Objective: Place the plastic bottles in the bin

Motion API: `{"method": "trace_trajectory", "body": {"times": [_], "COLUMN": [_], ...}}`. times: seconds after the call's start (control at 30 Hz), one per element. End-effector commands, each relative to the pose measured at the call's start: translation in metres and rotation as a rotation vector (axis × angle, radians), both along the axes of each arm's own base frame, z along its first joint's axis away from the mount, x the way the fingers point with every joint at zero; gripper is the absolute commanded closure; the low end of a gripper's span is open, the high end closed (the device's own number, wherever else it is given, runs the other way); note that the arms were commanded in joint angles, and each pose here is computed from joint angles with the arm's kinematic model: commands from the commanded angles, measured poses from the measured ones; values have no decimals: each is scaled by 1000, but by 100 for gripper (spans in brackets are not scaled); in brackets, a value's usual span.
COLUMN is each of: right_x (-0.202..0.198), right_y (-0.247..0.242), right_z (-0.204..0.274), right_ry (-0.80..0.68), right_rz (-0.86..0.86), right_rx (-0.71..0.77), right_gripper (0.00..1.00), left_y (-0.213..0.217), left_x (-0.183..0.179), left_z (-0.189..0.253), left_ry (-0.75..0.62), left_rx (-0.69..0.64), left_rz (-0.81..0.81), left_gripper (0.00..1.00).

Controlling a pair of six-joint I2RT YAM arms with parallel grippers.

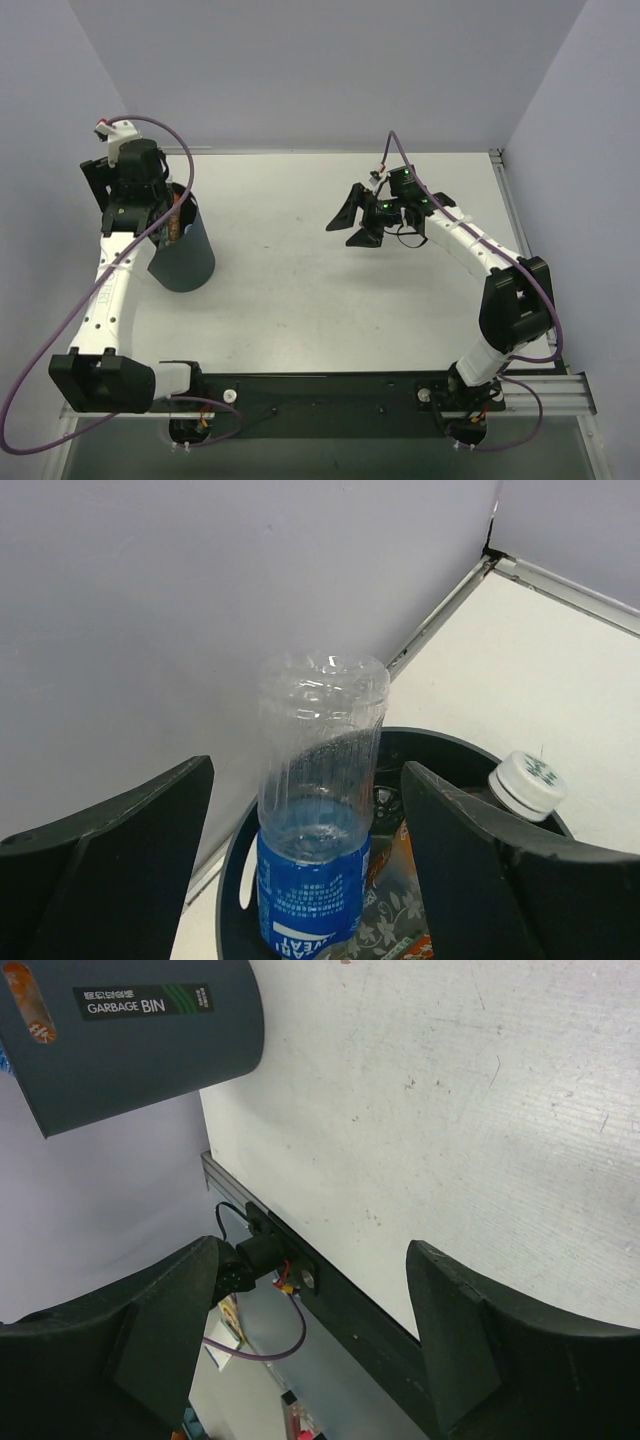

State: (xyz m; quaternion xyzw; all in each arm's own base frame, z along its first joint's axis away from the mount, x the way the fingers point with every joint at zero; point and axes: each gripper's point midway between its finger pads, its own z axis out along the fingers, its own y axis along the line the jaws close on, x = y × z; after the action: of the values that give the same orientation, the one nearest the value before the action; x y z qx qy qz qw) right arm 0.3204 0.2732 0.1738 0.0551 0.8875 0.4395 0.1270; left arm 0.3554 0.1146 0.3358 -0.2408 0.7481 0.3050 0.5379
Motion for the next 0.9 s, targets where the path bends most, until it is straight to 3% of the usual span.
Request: {"method": "trace_trajectory", "body": {"times": [0.0, 0.2, 0.37, 0.67, 0.87], "right_x": [-1, -1, 4, 13, 9], "right_y": [1, -1, -9, -39, -62], "right_z": [11, 8, 13, 26, 33], "right_ry": [-40, -36, -69, -137, -181], "right_rz": [14, 9, -18, -111, -183], "right_rx": [-4, -26, -67, -155, -229], "right_gripper": [29, 29, 28, 27, 26], "left_y": [-2, -43, -135, -292, -356], "left_x": [-19, -10, 8, 11, -7], "left_z": [32, 54, 51, -19, -71], "left_ry": [-82, -132, -65, 188, 348], "left_rx": [-63, -184, -246, -409, -502], "left_rz": [8, -171, -423, -792, -935], "left_gripper": [12, 9, 6, 6, 6]}}
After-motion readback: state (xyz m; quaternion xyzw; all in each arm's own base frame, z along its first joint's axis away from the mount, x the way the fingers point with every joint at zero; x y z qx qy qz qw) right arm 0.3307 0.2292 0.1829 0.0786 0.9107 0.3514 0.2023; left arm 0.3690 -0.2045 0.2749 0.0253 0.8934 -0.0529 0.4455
